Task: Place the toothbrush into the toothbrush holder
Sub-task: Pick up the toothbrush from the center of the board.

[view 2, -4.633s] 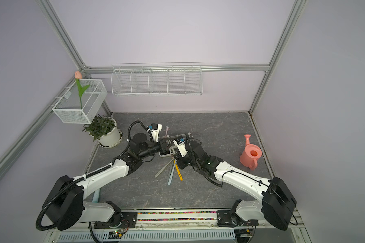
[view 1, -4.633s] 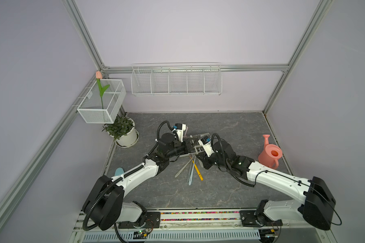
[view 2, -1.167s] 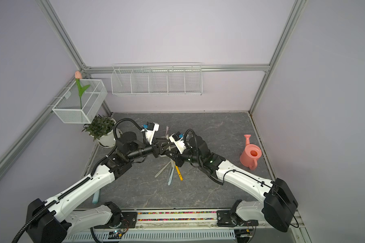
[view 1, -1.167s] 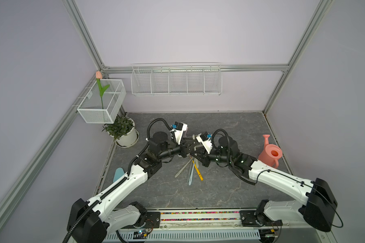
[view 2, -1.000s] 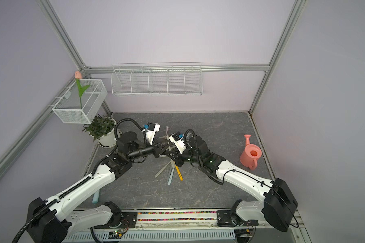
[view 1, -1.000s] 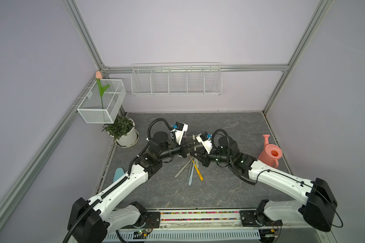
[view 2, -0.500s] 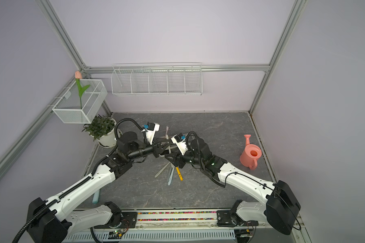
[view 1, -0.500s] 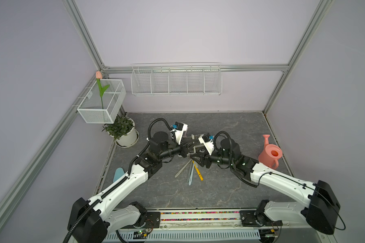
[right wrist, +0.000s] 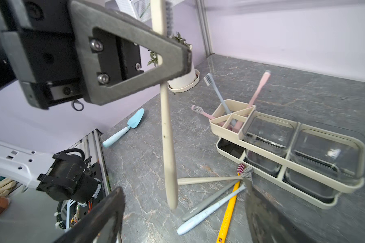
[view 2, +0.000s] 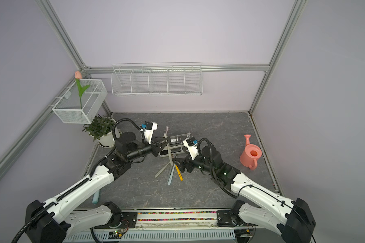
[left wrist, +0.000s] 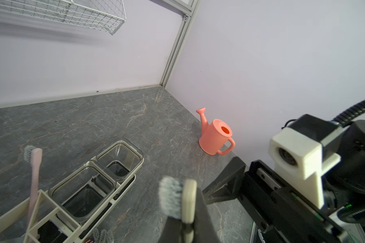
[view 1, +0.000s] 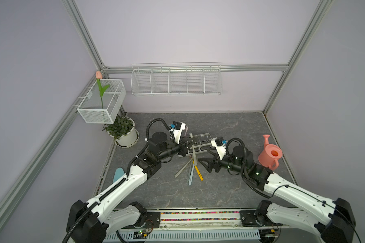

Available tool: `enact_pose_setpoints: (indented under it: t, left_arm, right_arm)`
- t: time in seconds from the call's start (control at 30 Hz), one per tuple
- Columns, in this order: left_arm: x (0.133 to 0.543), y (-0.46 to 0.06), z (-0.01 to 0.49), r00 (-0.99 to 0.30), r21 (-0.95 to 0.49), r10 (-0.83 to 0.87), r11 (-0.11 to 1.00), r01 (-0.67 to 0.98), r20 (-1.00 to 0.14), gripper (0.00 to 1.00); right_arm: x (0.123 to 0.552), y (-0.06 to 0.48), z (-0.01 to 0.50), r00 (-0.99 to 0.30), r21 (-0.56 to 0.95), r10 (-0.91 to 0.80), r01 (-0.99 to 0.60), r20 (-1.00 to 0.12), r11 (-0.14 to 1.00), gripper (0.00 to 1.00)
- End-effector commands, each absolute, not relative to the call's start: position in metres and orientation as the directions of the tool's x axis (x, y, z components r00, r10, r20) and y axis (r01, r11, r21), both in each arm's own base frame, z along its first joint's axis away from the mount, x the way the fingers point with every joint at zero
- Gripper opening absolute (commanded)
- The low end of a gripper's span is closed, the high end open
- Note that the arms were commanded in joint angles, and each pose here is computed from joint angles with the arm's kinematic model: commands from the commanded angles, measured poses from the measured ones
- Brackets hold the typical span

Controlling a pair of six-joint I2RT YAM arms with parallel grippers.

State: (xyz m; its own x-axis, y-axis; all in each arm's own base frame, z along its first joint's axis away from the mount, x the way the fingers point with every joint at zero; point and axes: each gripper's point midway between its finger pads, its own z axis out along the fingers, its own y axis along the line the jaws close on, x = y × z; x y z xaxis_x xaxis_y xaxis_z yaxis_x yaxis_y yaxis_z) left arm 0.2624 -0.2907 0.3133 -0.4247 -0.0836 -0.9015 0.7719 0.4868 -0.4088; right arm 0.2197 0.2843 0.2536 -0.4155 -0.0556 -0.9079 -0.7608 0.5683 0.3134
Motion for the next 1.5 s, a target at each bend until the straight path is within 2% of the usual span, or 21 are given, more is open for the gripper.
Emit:
enact_pose_setpoints:
  t: [0.0,0.17,0.47,1.1,1.47]
  left_arm:
    - [0.269,-0.282,0.335,-0.345,-0.346,-0.106,0.535,0.77,-0.932,0.0]
    - [0.284,-0.274,0.339,-0.293,-0.292,-0.103,0.615,0.733,-0.951,0.0]
    - [0.299,-0.266,0.341,-0.239,-0.226,-0.078,0.685,0.693,-0.968,0.0]
    - [0.316,-0.259,0.358,-0.113,-0.095,-0.028,0.752,0.653,-0.993,0.0]
    - [0.336,-0.249,0.339,-0.095,-0.022,0.039,0.823,0.567,-0.995,0.0]
  right_arm:
    - [0.225,0.259,0.237,-0.457,0.303,-0.064,-0.681,-0.887,0.666,0.93]
    - [0.235,0.225,0.216,-0.505,0.267,-0.084,-0.581,-0.859,0.769,0.96]
    - [0.239,0.208,0.182,-0.584,0.29,-0.079,-0.51,-0.808,0.81,0.99]
    - [0.249,0.197,0.136,-0.69,0.369,-0.053,-0.448,-0.722,0.814,0.99]
    - [0.248,0.197,0.11,-0.75,0.407,-0.068,-0.431,-0.658,0.805,0.99]
